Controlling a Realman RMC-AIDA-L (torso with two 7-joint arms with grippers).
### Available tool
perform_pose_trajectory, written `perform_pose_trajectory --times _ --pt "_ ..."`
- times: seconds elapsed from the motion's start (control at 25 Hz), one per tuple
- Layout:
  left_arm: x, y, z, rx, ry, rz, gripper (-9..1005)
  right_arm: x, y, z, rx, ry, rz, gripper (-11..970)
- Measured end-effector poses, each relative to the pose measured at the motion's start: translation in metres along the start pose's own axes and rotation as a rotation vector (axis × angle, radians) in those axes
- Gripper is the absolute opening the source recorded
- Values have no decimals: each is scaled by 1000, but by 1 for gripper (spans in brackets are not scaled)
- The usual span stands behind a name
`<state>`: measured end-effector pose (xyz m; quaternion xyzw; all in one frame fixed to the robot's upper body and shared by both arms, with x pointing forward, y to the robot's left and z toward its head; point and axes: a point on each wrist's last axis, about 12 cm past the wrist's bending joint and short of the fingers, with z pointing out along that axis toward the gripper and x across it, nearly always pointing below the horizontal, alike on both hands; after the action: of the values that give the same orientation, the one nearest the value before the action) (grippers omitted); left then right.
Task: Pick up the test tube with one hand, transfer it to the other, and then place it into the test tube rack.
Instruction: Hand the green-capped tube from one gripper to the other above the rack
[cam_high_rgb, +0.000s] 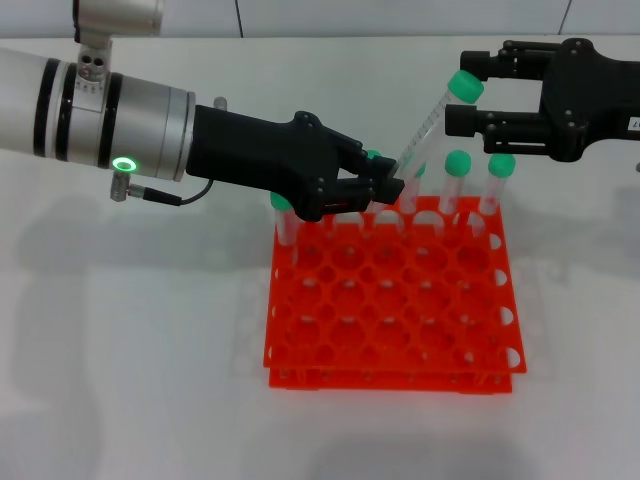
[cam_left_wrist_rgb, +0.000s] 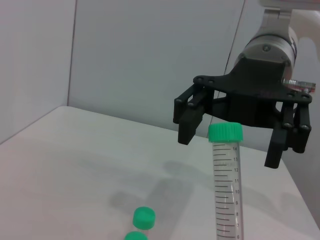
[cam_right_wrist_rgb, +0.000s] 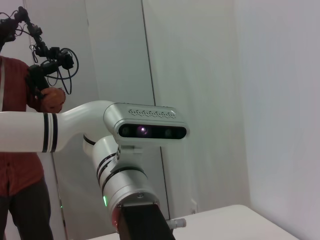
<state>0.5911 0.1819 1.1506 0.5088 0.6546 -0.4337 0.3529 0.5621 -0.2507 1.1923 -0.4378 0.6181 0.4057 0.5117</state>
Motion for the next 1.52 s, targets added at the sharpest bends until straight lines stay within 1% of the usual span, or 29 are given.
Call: perform_pose_trajectory --times 0.28,0.72,0.92,1.48,1.52 --pt "0 0 0 0 1 0 202 0 -1 0 3 -1 -2 658" --pt "-1 0 0 -3 1 6 202 0 -2 1 10 -1 -5 490" --pt "-2 0 0 -3 1 8 203 0 -2 3 5 -2 -5 396" --pt "-2 1 0 -6 -1 16 204 -1 -4 6 -4 -1 -11 391" --pt "-2 1 0 -7 -1 18 204 -1 -4 6 -5 -1 -13 369"
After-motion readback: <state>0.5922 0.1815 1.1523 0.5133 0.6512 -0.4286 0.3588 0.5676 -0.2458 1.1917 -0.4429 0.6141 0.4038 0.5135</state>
